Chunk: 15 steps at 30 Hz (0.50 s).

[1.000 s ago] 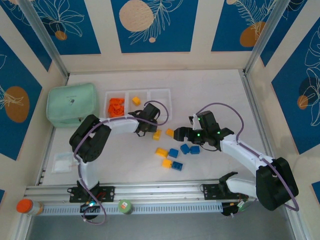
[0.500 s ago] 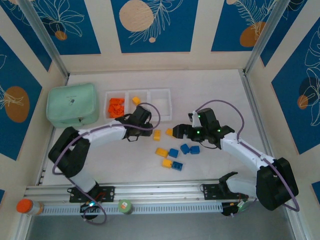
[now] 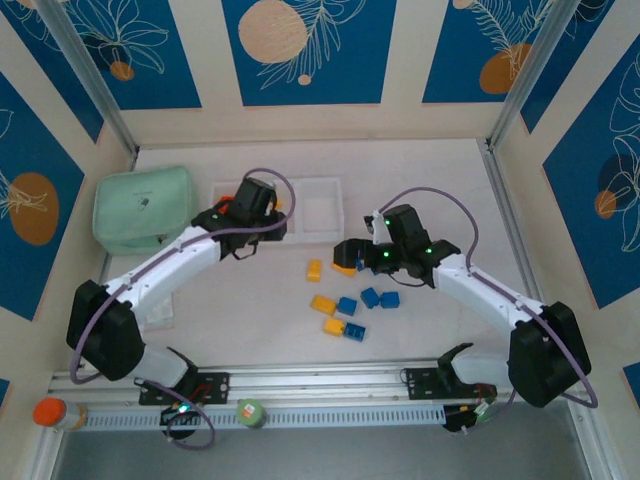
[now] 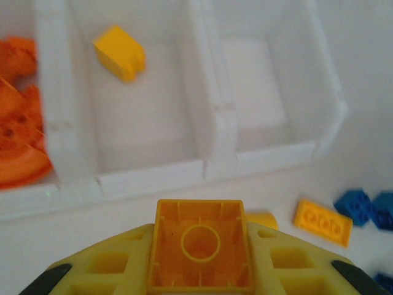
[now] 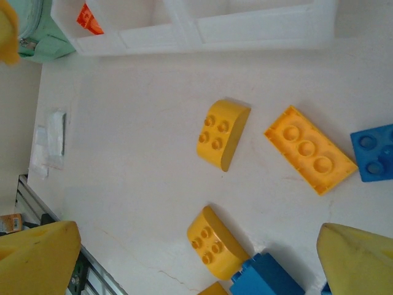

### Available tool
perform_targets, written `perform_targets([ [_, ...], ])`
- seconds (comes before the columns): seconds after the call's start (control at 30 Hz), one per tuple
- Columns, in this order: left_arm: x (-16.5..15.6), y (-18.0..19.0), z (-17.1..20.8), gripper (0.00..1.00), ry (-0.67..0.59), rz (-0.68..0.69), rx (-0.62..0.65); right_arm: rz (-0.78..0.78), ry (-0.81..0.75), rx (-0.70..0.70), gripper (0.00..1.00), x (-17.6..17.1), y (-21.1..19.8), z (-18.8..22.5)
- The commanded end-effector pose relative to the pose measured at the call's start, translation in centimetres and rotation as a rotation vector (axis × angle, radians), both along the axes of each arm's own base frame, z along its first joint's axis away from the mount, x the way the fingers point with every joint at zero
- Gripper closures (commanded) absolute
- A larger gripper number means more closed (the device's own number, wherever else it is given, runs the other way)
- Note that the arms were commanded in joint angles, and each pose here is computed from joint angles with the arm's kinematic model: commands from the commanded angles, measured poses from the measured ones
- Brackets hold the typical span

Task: Sort the legos into containers by color
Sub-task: Place the lego in the container.

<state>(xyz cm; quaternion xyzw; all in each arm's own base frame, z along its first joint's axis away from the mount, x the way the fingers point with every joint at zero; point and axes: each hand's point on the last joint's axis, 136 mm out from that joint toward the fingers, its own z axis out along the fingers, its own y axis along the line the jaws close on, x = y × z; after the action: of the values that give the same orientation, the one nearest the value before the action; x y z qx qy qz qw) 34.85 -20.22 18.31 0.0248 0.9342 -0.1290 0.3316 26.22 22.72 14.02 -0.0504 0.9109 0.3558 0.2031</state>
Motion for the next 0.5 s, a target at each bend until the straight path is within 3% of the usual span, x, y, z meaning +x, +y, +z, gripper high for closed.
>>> perform_targets([
  [0.0,2.2,1.8,-0.3,0.81,0.013,0.052,0.029,0.008,-0.028,0.026,0.01,1.0,1.0,1.4],
  [0.47,11.4,1.7,-5.2,0.79,0.085,0.094,0.096,0.012,-0.014,0.019,0.01,2.8,2.0,0.9],
])
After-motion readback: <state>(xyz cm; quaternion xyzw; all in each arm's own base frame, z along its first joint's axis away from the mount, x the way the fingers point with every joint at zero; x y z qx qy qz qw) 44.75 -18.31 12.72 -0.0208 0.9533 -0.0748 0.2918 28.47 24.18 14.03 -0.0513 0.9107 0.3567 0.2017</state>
